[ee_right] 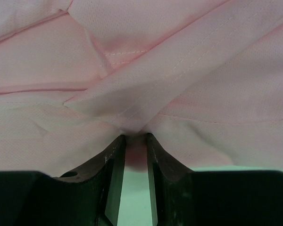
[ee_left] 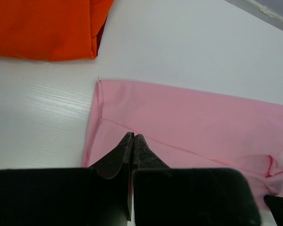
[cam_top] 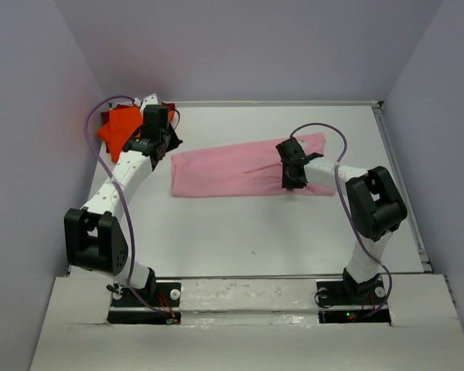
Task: Fold and stack the t-shirts
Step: Fold the tshirt
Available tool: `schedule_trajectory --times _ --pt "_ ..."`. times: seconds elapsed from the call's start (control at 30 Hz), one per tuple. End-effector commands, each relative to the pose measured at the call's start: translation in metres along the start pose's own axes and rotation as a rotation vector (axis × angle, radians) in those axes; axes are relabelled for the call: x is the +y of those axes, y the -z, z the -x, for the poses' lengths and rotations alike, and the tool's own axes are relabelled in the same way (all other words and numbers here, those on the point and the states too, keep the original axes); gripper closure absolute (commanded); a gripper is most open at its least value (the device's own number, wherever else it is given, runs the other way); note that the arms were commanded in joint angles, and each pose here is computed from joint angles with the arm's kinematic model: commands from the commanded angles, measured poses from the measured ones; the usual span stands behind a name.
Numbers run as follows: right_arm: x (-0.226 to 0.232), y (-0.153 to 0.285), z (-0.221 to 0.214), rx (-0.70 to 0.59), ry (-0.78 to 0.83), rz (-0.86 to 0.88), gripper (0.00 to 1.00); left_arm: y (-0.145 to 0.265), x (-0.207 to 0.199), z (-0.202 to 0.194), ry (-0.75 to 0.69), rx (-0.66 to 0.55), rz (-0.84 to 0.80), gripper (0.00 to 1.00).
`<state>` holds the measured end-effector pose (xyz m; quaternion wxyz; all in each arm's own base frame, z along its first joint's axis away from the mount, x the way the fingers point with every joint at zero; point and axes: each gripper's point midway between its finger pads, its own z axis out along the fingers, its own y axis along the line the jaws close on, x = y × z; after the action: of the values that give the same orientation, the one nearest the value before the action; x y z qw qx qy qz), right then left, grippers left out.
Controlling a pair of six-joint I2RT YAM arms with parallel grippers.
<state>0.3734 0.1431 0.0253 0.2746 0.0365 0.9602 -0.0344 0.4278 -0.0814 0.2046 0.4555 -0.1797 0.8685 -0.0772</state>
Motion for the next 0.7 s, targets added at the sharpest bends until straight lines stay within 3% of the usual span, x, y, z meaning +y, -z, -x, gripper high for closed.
schedule_trajectory --times 0.0,0.47,0.67 --pt "0.010 -0.008 0.011 -0.019 0.004 0.011 0.69 0.008 0.000 0.011 -0.004 -0.040 -0.015 0.90" --pt "0.022 0.000 0.046 -0.060 0.022 0.023 0.71 0.006 -0.002 0.009 0.001 -0.034 -0.028 0.90" --pt "0.022 -0.003 0.046 -0.056 0.023 0.012 0.71 -0.034 -0.010 -0.051 0.033 0.163 -0.078 0.91"
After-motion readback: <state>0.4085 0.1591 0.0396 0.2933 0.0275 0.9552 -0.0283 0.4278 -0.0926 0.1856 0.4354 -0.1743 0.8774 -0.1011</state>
